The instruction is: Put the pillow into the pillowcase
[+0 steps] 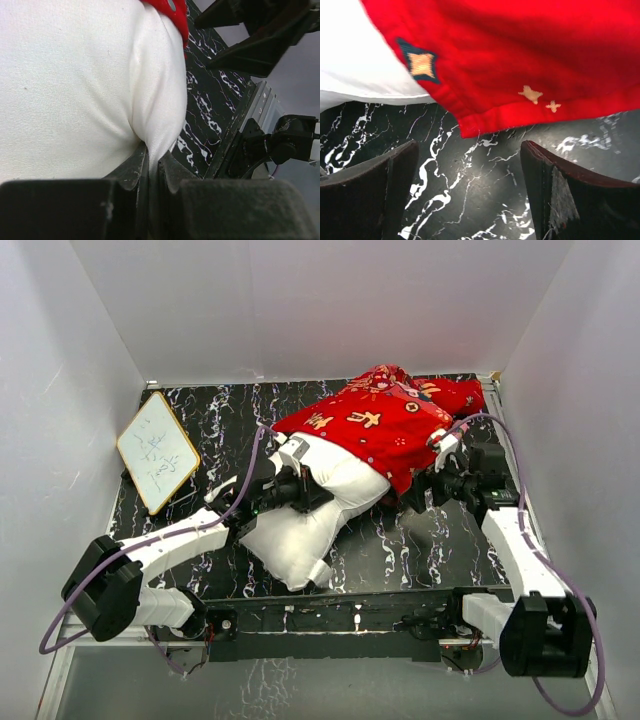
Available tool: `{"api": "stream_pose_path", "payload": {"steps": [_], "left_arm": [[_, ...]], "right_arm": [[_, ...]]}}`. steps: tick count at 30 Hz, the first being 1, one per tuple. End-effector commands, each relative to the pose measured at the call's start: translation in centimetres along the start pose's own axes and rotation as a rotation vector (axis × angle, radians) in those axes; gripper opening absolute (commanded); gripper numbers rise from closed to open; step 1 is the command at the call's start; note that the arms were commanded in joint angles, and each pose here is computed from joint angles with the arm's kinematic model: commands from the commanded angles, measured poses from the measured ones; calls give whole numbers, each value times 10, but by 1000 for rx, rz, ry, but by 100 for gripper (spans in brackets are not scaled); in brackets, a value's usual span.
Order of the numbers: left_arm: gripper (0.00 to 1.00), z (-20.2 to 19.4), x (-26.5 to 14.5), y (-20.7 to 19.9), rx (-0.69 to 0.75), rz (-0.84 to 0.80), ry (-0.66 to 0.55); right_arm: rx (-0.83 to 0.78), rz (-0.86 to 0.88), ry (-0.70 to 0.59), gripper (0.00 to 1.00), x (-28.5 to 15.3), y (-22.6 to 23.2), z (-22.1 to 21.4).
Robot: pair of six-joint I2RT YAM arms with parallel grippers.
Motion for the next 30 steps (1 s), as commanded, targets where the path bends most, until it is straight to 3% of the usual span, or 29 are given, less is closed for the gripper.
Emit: {"api": "stream_pose_path", "payload": {"steps": [1, 10, 16, 18, 21, 24, 26, 30], "left_arm": [[0, 31, -3, -12, 28, -60, -77], [0, 70, -4, -25, 77, -110, -122], [0, 87, -3, -29, 104, -122, -121], [0, 92, -4, -30, 114, -123, -126], [0, 99, -6, -30, 122, -118, -134], [0, 106, -8, -30, 138, -106, -146], [0, 112, -10, -28, 148, -90, -157], [0, 125, -13, -24, 148, -71, -191]], "right_arm": [[81, -28, -10, 83, 15, -12, 1], [127, 57, -35, 85, 62, -30, -18], [85, -26, -182, 84, 77, -33, 5], [72, -85, -241, 72, 73, -36, 19], [61, -183, -320, 39, 61, -37, 38], [1, -204, -366, 17, 46, -31, 53], [-29, -199, -335, 9, 40, -27, 61], [-177, -9, -282, 8, 23, -5, 98]]}}
Point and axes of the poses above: each gripper's point midway between its finger pads, its own x axis out along the fingers, its own y axis along the line the jaws close on, z = x × y, the point moved 10 cm from there along -x, back along the fingers, and after that the axes turned 12 degrees about x, right-handed, at the moved point
